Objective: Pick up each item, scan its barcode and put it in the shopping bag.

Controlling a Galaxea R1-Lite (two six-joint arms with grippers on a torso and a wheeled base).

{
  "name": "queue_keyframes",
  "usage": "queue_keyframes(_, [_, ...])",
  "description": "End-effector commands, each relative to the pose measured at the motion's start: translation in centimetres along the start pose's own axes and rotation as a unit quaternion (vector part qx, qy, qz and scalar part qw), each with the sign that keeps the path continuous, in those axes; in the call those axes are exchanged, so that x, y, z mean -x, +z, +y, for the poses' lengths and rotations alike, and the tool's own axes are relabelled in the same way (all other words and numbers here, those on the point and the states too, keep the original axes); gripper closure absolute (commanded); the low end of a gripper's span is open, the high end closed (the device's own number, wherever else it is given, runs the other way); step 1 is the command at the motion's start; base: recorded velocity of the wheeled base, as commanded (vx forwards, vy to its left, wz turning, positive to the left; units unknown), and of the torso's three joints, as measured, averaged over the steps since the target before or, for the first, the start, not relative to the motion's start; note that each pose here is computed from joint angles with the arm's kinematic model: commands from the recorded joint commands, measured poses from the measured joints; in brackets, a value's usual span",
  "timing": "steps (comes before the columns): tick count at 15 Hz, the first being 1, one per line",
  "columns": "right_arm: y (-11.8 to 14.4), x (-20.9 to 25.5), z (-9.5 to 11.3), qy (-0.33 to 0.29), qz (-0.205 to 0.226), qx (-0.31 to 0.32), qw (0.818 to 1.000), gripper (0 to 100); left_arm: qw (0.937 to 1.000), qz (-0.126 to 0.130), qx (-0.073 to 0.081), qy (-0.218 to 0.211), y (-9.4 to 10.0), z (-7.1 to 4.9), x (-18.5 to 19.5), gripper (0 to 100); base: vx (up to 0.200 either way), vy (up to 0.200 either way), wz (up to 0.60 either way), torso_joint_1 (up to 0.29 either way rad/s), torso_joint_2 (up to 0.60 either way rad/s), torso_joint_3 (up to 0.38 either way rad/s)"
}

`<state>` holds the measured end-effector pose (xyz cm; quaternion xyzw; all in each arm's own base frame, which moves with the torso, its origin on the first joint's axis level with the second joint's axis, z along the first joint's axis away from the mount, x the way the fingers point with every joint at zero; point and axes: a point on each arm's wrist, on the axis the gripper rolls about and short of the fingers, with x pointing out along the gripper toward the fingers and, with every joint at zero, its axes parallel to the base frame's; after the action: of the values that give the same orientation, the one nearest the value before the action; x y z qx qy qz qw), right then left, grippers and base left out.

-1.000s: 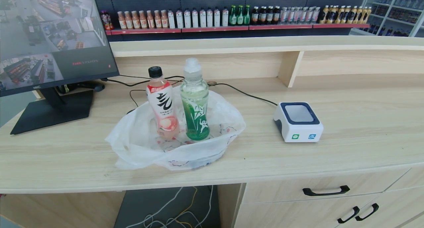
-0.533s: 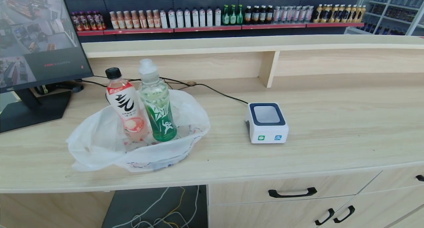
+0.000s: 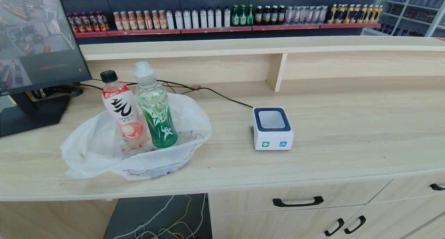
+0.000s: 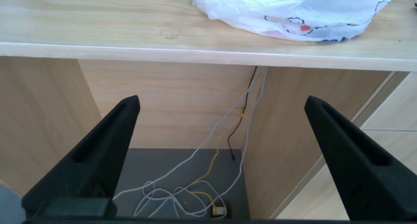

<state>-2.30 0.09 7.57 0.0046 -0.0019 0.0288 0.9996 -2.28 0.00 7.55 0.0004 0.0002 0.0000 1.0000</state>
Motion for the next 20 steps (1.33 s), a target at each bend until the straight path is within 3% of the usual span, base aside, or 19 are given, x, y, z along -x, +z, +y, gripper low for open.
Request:
queue_keyframes(1, [0.00,-0.01,0.00,0.000,0.001,0.000,1.000,0,1.0000,0.000,0.000,0.000,0.00,0.00,0.00,0,0.000,0.000,0.00,0.000,0.00,0.000])
queue_keyframes(20, [0.01,-0.01,0.00,0.000,0.000,0.002,1.000,0,1.0000,0.000,0.000,0.000,0.00,0.00,0.00,0,0.000,0.000,0.00,0.000,0.00,0.000])
